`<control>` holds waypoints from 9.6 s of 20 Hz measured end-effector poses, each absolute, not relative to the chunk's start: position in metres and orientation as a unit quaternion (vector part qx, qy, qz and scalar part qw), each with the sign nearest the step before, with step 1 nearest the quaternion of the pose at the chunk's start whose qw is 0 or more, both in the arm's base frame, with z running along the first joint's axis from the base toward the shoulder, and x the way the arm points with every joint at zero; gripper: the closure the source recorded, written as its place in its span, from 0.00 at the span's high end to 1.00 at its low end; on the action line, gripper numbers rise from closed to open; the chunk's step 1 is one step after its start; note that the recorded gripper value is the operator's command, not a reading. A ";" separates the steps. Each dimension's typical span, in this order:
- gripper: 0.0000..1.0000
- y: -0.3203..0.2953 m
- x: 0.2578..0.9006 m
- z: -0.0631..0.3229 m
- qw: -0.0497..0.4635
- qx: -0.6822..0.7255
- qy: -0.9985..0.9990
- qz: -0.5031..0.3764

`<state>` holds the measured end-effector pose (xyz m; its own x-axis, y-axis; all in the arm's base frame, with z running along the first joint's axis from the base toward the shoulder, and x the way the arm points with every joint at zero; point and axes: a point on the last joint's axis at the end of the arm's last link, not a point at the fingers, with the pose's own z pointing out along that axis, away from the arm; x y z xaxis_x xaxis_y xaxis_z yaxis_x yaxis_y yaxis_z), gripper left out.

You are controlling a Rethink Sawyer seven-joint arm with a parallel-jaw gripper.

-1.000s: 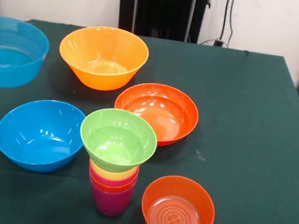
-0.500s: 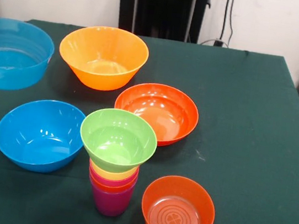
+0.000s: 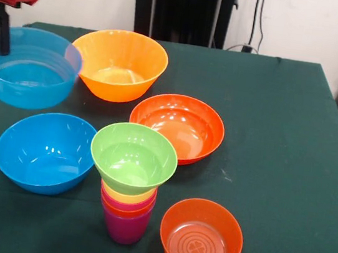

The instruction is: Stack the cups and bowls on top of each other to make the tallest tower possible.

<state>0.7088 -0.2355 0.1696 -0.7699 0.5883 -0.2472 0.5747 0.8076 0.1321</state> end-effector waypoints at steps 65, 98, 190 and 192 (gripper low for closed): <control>0.00 -0.134 0.736 0.254 0.150 0.314 0.938 -0.007; 0.00 -0.029 0.724 0.185 0.161 0.394 0.905 0.017; 1.00 0.058 0.684 0.084 0.088 0.426 0.898 0.071; 1.00 0.056 0.690 0.087 0.095 0.426 0.897 0.071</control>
